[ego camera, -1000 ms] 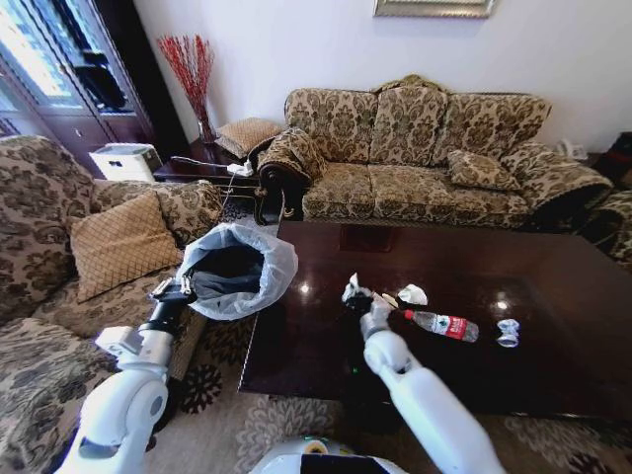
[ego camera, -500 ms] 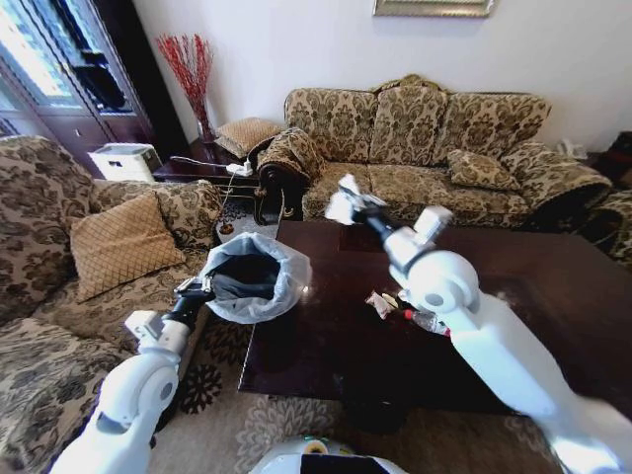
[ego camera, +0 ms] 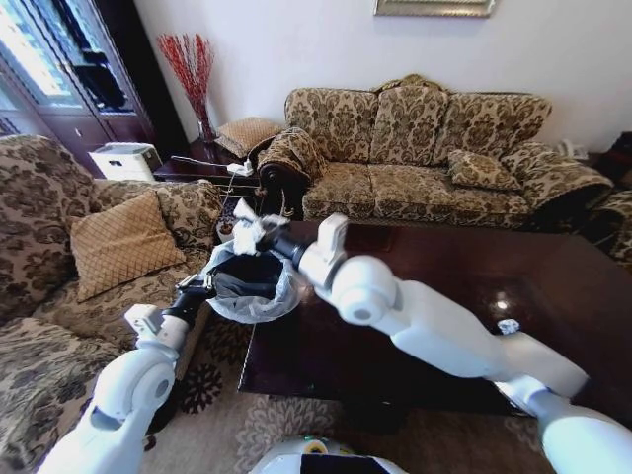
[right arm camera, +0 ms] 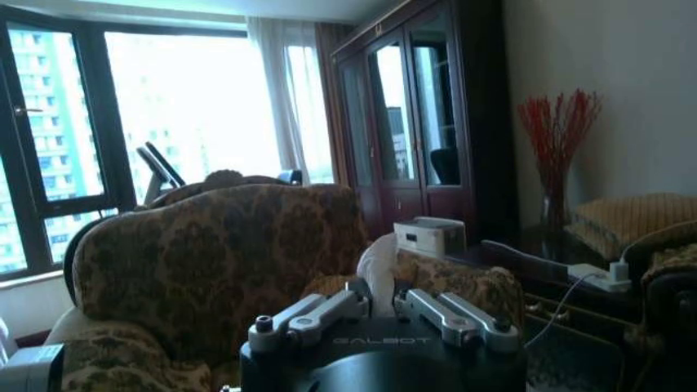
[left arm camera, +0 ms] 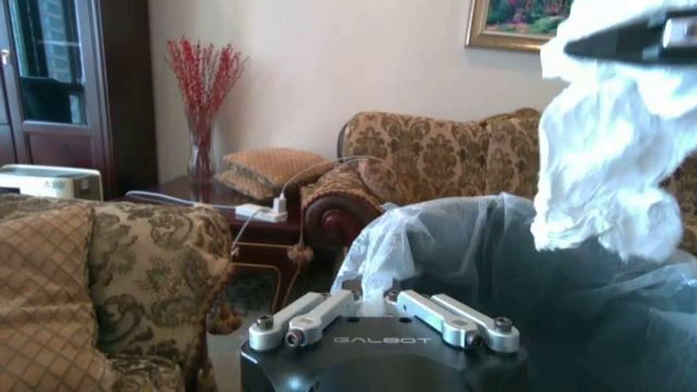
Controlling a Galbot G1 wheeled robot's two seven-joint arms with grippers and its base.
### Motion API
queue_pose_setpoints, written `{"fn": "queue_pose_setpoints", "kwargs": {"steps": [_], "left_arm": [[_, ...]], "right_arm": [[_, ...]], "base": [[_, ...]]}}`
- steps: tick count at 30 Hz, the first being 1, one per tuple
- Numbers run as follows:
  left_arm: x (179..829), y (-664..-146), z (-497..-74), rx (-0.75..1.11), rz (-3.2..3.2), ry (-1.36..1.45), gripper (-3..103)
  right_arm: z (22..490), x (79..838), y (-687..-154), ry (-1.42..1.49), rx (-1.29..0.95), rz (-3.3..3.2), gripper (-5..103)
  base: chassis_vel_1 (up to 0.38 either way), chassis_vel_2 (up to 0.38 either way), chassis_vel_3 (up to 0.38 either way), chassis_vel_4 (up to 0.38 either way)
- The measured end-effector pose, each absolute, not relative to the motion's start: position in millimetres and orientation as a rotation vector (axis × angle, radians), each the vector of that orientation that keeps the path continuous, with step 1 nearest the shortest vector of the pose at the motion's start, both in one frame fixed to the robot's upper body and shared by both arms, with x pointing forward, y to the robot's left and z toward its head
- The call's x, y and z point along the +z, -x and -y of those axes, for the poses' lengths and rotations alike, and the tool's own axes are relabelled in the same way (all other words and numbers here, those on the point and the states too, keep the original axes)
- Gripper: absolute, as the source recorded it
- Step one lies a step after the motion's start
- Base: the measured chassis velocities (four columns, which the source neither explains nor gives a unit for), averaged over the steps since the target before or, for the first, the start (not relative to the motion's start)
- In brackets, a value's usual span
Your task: Move to the front of the table and place the trash on the table into the trash bin.
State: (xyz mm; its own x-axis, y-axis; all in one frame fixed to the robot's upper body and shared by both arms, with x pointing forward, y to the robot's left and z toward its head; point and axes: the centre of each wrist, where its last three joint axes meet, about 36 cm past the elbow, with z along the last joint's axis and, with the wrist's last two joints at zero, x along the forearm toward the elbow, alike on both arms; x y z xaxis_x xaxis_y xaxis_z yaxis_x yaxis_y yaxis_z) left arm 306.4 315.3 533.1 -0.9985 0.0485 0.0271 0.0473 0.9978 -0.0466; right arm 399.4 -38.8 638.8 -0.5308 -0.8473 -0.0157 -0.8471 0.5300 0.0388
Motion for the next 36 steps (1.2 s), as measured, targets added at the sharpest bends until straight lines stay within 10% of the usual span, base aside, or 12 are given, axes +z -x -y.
{"fn": "queue_pose_setpoints", "kwargs": {"steps": [23,36], "left_arm": [[539.7,-298.9,-313.4,0.073,3.135,0.063,3],[539.9,-294.8,-318.5,0.073,3.156,0.023,3]], "right_arm": [[43.1,626.9,-415.0,-1.419,-0.001,2.813,91],[182.6,596.5,-460.4,-0.811,0.071,3.050,100]], "base": [[0.000,0.000,0.000,0.000],[0.000,0.000,0.000,0.000]]}}
